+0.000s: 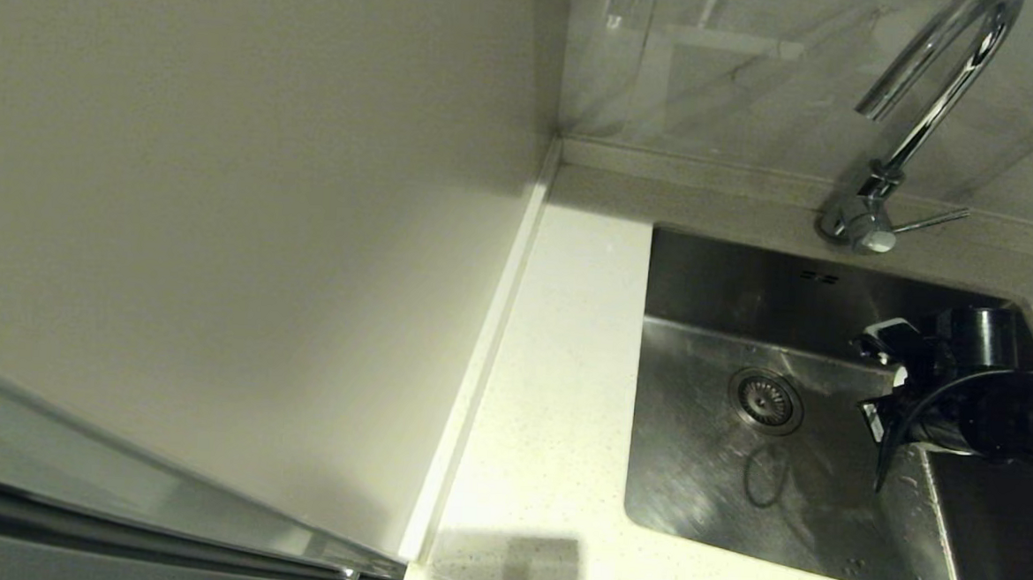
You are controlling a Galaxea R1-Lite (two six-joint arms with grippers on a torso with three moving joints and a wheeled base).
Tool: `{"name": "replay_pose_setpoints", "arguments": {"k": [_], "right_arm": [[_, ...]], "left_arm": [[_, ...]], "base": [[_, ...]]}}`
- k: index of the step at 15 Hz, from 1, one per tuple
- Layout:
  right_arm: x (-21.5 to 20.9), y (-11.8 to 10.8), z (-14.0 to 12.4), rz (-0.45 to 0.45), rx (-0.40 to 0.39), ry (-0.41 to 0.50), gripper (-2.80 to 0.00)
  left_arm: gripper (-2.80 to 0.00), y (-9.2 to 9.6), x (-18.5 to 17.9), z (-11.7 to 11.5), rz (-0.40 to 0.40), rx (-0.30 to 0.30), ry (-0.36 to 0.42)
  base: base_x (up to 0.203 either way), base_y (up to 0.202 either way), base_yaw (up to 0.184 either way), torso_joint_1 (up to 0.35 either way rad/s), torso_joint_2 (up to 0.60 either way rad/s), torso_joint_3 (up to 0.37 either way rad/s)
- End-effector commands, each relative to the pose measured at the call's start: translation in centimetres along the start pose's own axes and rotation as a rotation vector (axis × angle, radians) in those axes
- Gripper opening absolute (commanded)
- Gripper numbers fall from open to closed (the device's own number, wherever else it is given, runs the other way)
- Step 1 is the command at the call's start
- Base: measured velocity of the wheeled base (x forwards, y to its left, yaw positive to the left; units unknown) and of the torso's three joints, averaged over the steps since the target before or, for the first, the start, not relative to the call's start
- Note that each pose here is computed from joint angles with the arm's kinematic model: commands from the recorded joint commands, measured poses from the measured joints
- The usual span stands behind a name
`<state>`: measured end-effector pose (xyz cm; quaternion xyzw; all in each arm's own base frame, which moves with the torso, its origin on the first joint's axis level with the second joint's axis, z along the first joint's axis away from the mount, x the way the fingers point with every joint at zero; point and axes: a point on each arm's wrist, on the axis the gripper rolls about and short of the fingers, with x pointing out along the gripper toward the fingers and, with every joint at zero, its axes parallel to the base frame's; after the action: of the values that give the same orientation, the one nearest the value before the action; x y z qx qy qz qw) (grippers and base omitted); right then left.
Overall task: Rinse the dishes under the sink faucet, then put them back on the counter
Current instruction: Put a bowl into the sink
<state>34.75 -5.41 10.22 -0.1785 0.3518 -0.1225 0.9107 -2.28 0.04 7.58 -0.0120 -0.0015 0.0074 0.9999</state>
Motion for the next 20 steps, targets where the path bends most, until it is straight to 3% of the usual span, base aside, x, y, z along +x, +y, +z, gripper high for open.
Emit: {"name": "replay_pose_setpoints", "arguments": {"k": [1,3,14,15,20], "right_arm": [[3.7,2.1,-2.1,0.018,0.019,0.082,-2.80],[5.0,2.5,-2.1,0.018,0.057,0.088,-2.80],[10.2,4.4,-1.6,0.006,0.083,0.091,-2.80],[10.1,4.3,-1.5,0.006,0.084,0.090,0.00],[8.0,3.4,-0.8,-0.002,0.129,0.063,0.00]], "left_arm": [[-2.80,0.0,0.0,0.0,0.000,-0.001,-0.003],[-2.80,0.0,0.0,0.0,0.000,0.000,-0.004],[-2.80,0.0,0.0,0.0,0.000,-0.001,-0.003],[-2.80,0.0,0.0,0.0,0.000,0.001,-0.004],[-2.80,0.0,0.0,0.0,-0.001,0.000,-0.004]], "base": [[0.000,0.000,0.000,0.000,0.00,0.000],[0.000,0.000,0.000,0.000,0.00,0.000],[0.000,0.000,0.000,0.000,0.00,0.000],[0.000,0.000,0.000,0.000,0.00,0.000],[0.000,0.000,0.000,0.000,0.00,0.000]]}}
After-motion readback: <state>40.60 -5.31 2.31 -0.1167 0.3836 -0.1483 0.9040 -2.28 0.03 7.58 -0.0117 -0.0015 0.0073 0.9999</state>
